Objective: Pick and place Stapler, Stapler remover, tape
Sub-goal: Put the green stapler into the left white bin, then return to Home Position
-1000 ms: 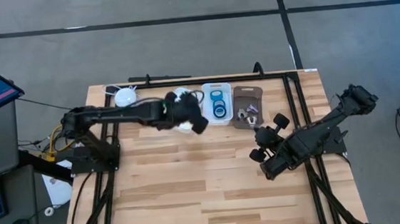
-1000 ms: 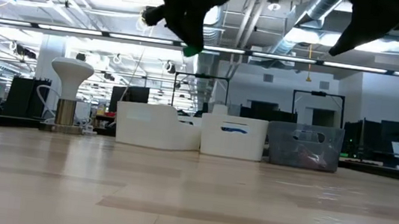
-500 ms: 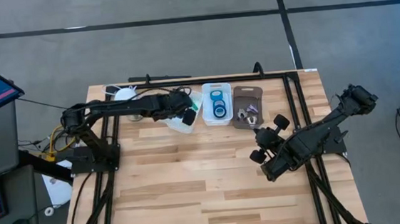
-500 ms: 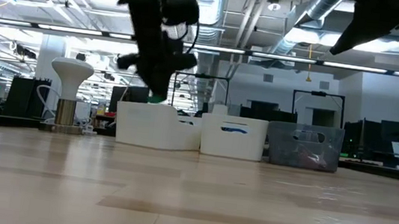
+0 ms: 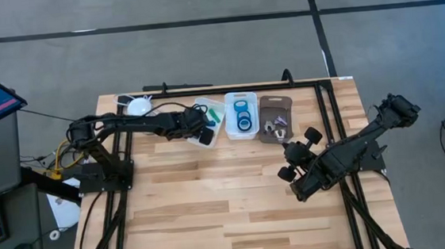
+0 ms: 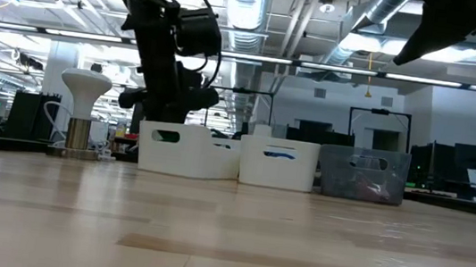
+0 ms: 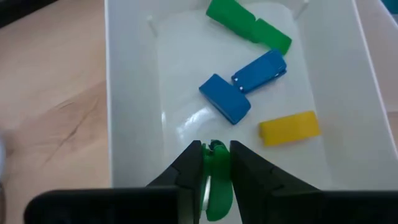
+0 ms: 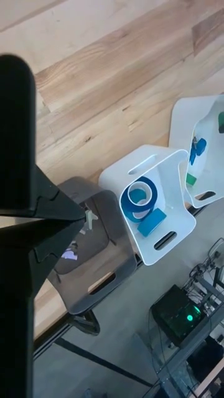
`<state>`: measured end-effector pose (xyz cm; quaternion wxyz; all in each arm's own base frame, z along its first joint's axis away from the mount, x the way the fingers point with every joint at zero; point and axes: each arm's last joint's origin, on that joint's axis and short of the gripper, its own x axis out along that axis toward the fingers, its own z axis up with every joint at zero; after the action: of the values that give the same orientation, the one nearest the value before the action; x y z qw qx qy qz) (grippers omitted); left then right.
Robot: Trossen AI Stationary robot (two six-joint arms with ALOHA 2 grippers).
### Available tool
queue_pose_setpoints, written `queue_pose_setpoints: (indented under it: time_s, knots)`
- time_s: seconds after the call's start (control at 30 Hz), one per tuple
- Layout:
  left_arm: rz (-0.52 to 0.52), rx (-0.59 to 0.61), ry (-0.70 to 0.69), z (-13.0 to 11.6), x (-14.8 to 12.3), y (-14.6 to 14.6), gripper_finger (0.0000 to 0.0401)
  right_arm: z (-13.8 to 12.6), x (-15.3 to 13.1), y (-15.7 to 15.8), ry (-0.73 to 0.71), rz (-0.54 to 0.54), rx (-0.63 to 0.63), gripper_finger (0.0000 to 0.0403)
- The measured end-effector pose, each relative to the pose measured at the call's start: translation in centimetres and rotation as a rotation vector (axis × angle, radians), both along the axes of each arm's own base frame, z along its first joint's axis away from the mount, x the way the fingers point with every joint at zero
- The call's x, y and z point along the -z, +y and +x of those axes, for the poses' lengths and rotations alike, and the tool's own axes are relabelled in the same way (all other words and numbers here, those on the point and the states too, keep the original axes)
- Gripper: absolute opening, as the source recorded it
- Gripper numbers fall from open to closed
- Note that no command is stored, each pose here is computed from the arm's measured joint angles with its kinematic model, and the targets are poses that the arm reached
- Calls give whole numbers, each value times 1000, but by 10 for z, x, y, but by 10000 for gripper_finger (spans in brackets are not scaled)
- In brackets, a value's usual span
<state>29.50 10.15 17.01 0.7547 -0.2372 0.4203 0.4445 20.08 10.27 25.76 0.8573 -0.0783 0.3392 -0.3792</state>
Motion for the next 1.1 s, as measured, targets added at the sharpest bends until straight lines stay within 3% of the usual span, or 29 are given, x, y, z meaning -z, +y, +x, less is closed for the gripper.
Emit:
queue_pose_setpoints:
  time_s: [0.6, 0.7, 0.87, 1.0, 1.1]
  knots:
    - [23, 22, -11, 2, -1, 1, 140, 0, 0, 0, 2, 0, -1, 0]
    - [58, 78, -23, 2, -10, 1, 128, -1, 0, -1, 18, -26, -11, 0]
    - [170, 212, -98, -1, -44, -5, 74, -2, -2, 0, 39, -101, -46, 0]
    - [298, 402, -170, -4, -79, -28, 17, -5, -2, 4, 62, -135, -91, 0]
    - [405, 542, -249, -6, -103, -50, 6, -6, -3, 7, 77, -164, -121, 0]
